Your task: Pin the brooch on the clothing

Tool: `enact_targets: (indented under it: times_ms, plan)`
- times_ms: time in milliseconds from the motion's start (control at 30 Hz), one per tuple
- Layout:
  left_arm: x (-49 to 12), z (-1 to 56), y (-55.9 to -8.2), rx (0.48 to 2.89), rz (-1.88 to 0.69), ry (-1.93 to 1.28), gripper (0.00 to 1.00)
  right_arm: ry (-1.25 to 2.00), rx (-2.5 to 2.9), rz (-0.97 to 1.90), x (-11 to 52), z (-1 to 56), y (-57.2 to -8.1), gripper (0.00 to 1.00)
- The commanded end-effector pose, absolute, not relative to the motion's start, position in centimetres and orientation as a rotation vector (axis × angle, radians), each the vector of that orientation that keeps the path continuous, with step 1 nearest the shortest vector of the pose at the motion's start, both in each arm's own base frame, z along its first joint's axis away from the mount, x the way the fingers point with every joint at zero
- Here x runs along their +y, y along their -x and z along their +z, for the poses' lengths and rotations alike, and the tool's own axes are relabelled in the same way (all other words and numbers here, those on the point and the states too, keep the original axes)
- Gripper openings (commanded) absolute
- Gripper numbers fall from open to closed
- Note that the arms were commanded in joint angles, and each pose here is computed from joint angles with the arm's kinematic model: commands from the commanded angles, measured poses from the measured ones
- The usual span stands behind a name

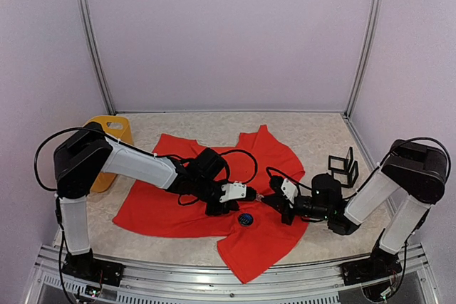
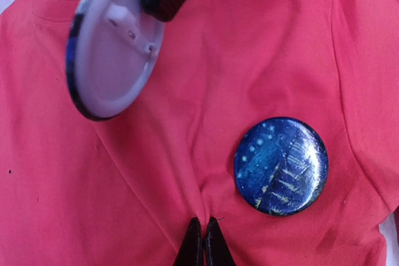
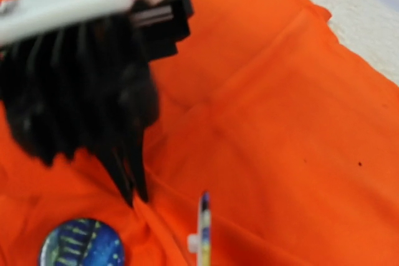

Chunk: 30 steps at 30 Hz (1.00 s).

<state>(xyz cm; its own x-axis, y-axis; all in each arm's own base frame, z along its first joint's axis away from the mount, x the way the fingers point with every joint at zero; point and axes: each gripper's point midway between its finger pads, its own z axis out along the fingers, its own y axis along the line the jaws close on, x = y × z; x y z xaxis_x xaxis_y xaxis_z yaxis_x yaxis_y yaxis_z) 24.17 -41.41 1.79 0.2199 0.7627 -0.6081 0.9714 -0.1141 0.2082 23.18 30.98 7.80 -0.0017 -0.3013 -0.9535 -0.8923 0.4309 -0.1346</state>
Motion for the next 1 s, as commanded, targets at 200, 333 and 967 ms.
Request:
enact_targets:
  times_ms: [200,333,967]
  plan:
    - [-42.8,5.4,-21.1,1.609,-0.842,-1.759,0.00,1.102,1.438,0.588,32.3,8.7,-24.3,0.00]
    - [-42.6,6.2,-20.7,1.604,-0.907,-1.717,0.00,1.148,1.421,0.548,32.9,7.8,-24.4,0.00]
    - [-42.6,7.5,-20.4,1.600,-0.981,-1.662,0.00,1.395,1.292,0.466,33.6,4.8,-21.0,0.00]
